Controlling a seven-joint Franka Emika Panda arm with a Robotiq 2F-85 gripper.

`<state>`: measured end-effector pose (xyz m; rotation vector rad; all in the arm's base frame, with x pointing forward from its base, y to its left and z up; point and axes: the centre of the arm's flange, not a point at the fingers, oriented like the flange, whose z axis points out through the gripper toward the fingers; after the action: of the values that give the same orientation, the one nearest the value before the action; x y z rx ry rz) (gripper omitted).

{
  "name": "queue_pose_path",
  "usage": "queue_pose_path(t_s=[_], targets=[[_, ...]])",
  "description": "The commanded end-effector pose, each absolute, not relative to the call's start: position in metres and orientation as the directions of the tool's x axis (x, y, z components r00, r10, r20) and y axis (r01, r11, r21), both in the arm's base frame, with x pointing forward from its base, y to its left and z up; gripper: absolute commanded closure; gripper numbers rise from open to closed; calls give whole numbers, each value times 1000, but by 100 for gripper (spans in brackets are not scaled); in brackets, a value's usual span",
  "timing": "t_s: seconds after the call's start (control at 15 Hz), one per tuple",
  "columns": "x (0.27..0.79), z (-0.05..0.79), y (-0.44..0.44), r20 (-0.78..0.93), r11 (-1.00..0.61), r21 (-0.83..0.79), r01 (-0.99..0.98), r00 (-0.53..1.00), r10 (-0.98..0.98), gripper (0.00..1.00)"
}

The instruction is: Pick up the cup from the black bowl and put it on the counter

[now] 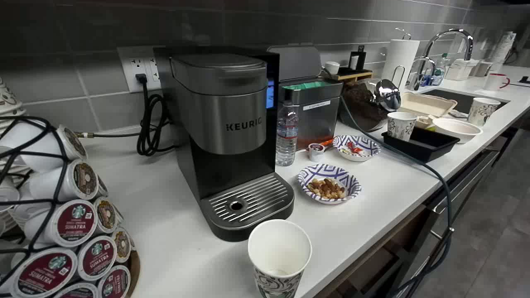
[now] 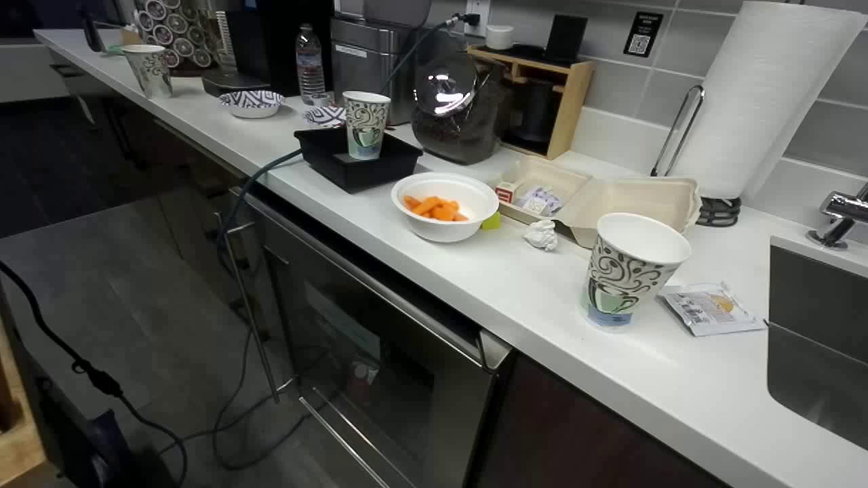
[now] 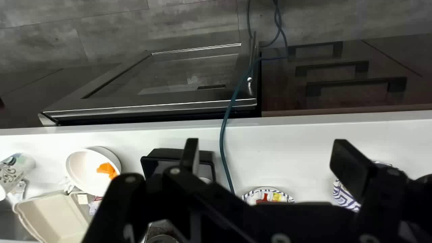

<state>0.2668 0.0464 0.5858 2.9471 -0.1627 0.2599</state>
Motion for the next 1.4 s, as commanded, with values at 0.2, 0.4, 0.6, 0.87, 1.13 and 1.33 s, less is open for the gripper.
queue_pose_path(t_s=[0.2, 0.4, 0.6, 0.87, 1.13, 1.33], targets=[[267, 586, 46, 183, -978, 167, -124, 979, -93, 0], [267, 586, 46, 183, -978, 167, -124, 979, -93, 0], [267, 586, 46, 183, -978, 167, -124, 979, -93, 0], [280, 581, 45, 162, -965, 155, -213, 969, -188, 0], [325, 543, -20, 164, -896, 127, -426, 900, -404, 0], [363, 521, -80, 160, -823, 68, -564, 821, -549, 0]])
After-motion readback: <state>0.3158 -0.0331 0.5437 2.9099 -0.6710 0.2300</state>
